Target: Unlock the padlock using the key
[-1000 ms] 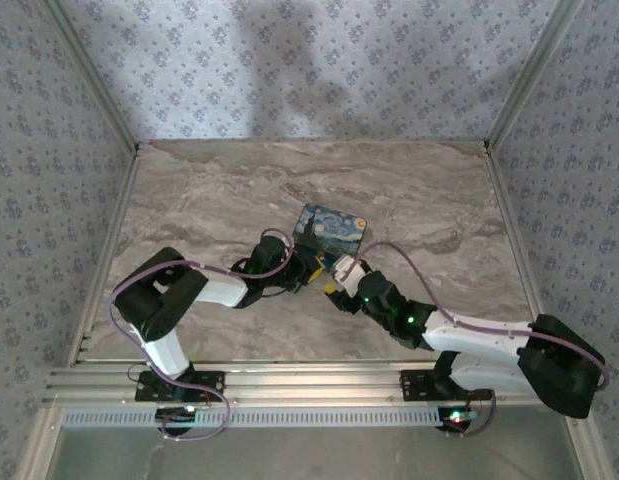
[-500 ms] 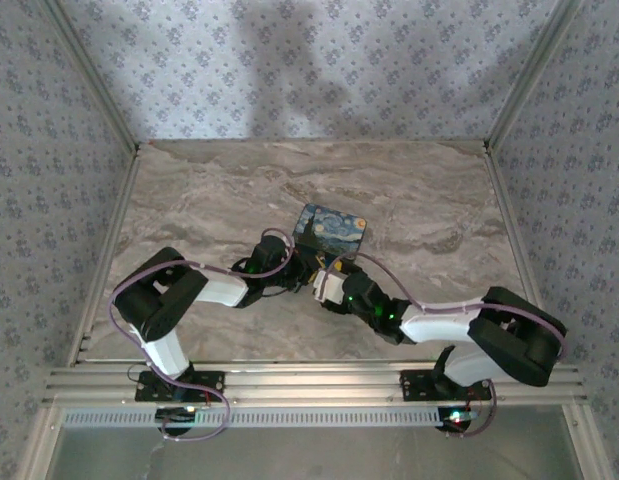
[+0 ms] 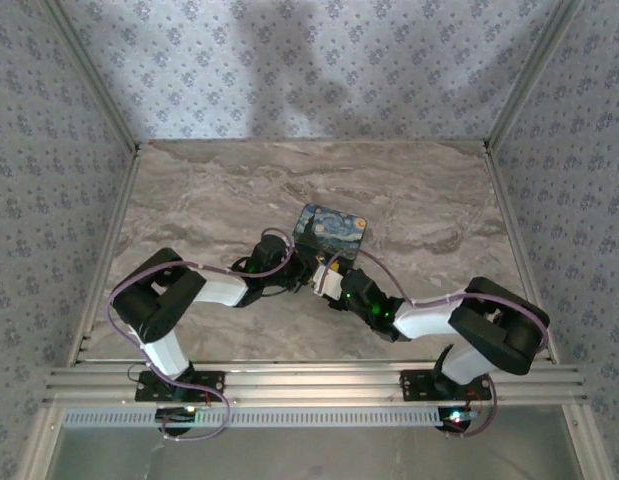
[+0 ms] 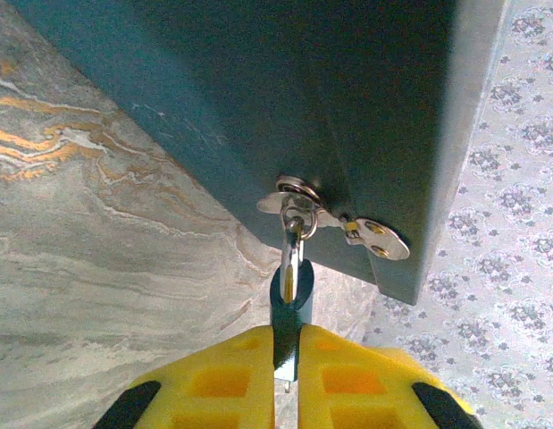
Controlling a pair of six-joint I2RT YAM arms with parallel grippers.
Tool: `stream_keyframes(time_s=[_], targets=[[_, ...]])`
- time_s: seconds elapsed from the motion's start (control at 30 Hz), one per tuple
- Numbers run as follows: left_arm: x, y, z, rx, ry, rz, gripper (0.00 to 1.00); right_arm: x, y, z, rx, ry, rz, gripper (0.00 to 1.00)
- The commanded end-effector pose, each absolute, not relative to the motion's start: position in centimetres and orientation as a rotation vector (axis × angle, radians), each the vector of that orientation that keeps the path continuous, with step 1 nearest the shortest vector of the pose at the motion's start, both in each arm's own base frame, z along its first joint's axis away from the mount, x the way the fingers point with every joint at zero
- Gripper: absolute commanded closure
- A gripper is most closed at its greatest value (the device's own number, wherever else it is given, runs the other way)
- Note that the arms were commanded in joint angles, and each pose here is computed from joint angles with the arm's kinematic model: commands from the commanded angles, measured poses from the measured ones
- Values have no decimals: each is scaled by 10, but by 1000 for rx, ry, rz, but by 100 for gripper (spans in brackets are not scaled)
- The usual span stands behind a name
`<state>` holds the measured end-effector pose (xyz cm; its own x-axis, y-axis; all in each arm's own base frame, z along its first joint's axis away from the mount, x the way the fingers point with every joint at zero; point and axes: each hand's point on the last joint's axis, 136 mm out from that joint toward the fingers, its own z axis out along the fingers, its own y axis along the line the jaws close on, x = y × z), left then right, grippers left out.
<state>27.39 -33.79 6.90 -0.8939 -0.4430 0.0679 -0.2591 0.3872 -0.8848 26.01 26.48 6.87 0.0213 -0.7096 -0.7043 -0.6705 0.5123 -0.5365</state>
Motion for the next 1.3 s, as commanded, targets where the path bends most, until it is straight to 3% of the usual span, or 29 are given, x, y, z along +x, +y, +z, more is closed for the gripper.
stream_keyframes(time_s=[0.0,0.7,1.17,1.27], targets=[[275,-347,89,-588,2431,-1566,89,266,263,72,-1121,1690,-42,62],[275,-348,89,-580,2439,-1566,89,277,251,68,-981,1767,-15,100],[272,-348,81,-579,2454,-1548,88,283,254,72,-767,1854,252,100],[273,-345,84,-581,2440,-1546,79,280,255,66,-800,1856,238,100]])
